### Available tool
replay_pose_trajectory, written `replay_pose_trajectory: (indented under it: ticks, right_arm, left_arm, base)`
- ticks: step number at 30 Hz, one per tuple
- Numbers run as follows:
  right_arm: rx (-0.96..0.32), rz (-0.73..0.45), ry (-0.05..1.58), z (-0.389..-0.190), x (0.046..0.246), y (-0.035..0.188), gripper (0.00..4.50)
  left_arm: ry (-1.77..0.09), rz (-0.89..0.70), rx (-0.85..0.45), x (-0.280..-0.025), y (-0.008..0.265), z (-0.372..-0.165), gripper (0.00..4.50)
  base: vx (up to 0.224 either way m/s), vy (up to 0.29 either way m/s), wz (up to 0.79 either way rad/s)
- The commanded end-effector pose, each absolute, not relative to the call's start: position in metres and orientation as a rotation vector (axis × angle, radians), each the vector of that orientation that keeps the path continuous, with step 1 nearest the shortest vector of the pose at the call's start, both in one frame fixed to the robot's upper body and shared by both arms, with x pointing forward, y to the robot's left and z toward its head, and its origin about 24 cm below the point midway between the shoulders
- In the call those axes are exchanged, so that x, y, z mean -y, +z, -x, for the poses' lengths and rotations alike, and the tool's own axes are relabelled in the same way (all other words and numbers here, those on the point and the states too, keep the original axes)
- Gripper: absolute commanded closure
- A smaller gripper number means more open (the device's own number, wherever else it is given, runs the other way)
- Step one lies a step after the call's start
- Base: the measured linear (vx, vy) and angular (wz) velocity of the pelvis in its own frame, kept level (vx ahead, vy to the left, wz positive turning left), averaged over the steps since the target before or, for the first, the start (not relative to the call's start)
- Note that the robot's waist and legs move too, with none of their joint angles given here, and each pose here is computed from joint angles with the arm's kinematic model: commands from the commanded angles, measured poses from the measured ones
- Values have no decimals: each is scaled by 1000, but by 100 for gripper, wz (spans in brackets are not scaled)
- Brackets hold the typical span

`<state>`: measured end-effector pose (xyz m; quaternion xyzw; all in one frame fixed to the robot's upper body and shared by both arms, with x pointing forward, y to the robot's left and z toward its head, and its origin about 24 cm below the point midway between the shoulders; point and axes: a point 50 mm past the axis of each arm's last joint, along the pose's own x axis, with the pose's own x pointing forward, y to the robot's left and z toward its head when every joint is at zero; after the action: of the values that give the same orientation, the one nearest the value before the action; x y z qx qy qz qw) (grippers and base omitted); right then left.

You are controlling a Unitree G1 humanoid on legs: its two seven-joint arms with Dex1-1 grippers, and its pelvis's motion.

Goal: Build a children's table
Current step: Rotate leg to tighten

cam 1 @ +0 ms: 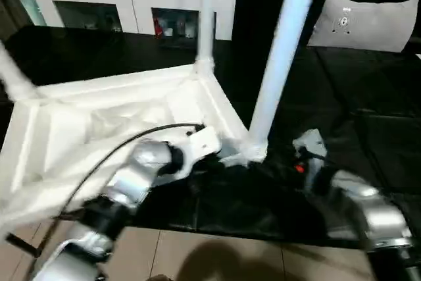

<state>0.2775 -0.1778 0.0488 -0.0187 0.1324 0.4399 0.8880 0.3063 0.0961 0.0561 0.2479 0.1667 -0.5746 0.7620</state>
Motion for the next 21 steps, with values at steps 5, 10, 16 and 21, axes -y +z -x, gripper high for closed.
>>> replay_pose_trajectory:
  ticks: [5,10,16,21]
  right_arm:
    - [-264,160,1158,-277,175,62,5]
    - [-321,208,1299,-273,171,59,21]
    - [-342,234,1355,-273,168,56,65]
    - [-350,219,1395,-271,167,57,113]
  left_arm:
    - [-1510,-625,-384,-103,54,-287,450]
    - [-1591,-675,-398,-112,56,-284,450]
    - [-1631,-741,-408,-117,56,-285,450]
    - [-1647,-741,-408,-117,57,-285,450]
  base:
    - [0,0,0]
    - [0,0,0]
    - [0,0,0]
    - [0,0,0]
